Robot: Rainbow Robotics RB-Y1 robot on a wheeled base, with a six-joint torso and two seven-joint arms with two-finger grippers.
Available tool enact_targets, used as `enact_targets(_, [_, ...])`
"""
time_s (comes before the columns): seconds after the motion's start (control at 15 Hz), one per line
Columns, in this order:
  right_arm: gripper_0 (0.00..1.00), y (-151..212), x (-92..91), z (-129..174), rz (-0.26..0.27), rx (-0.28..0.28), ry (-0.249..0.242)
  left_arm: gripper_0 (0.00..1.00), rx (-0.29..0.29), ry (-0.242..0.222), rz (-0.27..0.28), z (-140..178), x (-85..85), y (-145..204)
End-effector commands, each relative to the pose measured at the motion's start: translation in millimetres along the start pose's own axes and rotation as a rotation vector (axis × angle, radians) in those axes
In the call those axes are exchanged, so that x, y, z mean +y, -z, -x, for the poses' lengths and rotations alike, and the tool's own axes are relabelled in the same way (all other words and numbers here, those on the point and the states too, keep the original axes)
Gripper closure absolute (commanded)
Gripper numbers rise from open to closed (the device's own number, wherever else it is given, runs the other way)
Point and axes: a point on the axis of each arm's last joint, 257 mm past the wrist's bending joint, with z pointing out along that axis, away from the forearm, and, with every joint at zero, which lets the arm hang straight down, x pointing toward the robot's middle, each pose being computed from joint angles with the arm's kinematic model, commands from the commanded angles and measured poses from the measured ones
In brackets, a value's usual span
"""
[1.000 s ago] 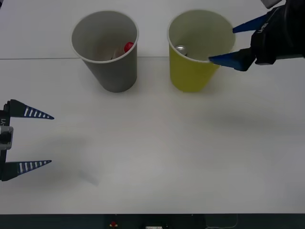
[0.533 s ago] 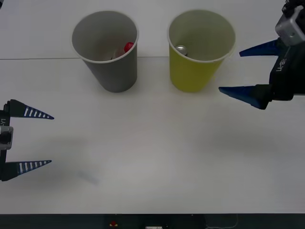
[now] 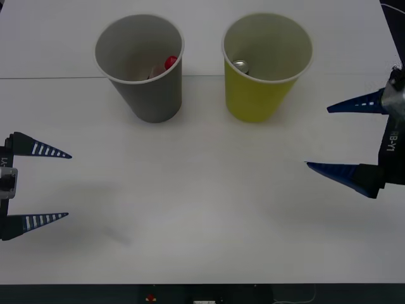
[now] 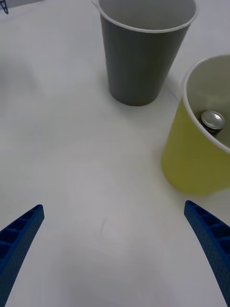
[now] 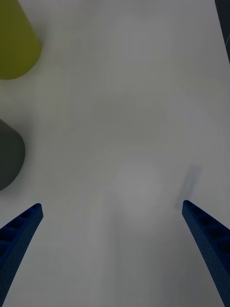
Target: Put the can into the green bin and the plastic bottle into the gray bin
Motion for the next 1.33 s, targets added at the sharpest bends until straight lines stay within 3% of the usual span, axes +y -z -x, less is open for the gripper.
enact_targets(0.07, [0.00, 3.1, 7.9, -19.6, 0.011, 0.027, 0.029, 0.00, 0.000, 0.000, 0.000, 0.0, 0.0, 0.0])
enact_targets(0.33, [0.00, 3.9, 18.8, -39.6, 0.030, 0.056, 0.064, 0.00, 0.000, 0.000, 0.000, 0.0, 0.0, 0.0])
enact_targets(0.8, [0.00, 2.3, 35.2, -59.2, 0.048, 0.064, 0.033, 0.00, 0.000, 0.000, 0.000, 0.0, 0.0, 0.0])
enact_targets(1.07, [0.00, -0.8, 33.5, -61.5, 0.013, 0.034, 0.013, 0.00, 0.000, 0.000, 0.000, 0.0, 0.0, 0.0])
enact_targets(1.33, [0.00, -2.0, 31.1, -62.3, -0.011, 0.022, 0.023, 0.00, 0.000, 0.000, 0.000, 0.0, 0.0, 0.0])
